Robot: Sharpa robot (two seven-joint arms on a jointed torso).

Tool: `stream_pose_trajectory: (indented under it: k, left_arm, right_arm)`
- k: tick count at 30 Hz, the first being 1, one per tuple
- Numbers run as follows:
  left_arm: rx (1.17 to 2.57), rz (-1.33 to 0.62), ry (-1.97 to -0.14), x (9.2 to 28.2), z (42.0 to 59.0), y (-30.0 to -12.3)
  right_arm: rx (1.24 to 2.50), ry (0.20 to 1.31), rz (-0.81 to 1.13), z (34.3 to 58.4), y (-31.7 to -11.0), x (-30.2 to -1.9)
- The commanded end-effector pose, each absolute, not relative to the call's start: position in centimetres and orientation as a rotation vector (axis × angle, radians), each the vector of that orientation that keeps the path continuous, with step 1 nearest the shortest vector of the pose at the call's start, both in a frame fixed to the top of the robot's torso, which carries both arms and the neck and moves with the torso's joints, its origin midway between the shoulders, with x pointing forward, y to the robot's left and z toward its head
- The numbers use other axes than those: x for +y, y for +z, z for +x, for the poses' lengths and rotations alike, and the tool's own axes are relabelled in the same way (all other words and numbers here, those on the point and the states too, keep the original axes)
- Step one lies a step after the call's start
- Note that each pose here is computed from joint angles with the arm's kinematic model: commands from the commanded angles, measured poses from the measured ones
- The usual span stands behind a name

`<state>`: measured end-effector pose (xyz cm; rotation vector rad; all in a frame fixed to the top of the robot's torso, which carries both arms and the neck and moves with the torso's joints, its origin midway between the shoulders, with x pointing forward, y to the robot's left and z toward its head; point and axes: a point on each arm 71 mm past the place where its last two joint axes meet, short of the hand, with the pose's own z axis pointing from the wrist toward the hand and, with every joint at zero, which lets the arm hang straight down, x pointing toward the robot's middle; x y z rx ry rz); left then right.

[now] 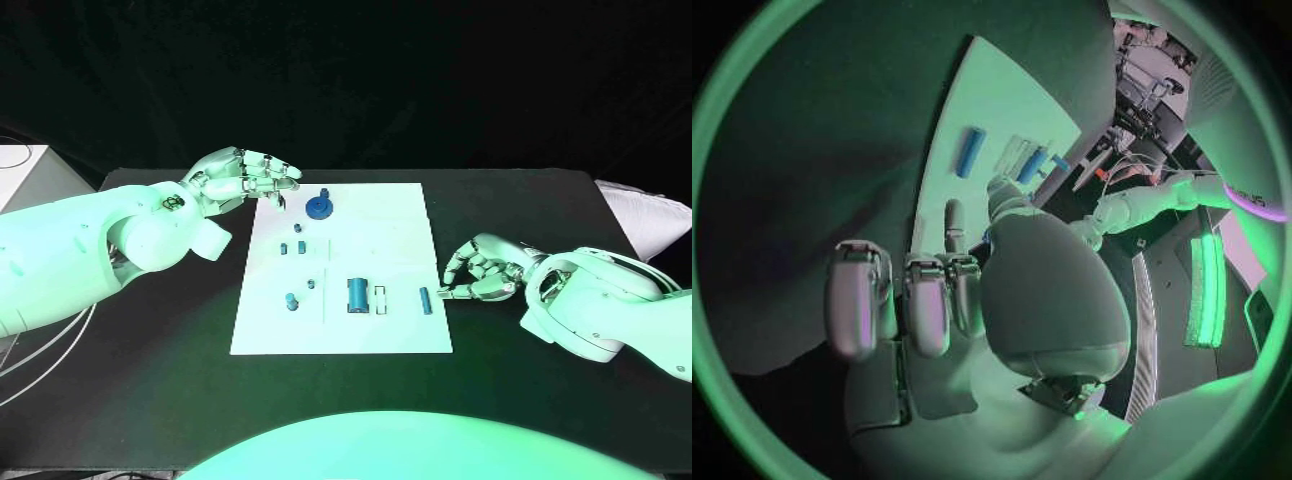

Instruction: Assemble the parts on the task board

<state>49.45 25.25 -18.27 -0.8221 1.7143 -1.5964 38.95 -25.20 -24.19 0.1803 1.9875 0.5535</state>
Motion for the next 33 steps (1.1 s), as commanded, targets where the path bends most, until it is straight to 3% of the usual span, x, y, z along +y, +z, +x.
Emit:
stream_pose_trajectory:
  k: [1,17,33]
  left_arm:
    - [1.699,-0.82,-1.624,25.0,49.4,-18.1]
    - [1.709,-0.822,-1.622,25.1,49.4,-18.2]
    - [1.715,-0.823,-1.621,25.2,49.3,-18.2]
  right_arm:
    - [2.007,0.491,0.116,38.7,-24.7,-24.8]
    - [2.039,0.465,0.088,38.8,-26.9,-22.4]
    - [2.033,0.381,-0.07,39.2,-28.6,-20.7]
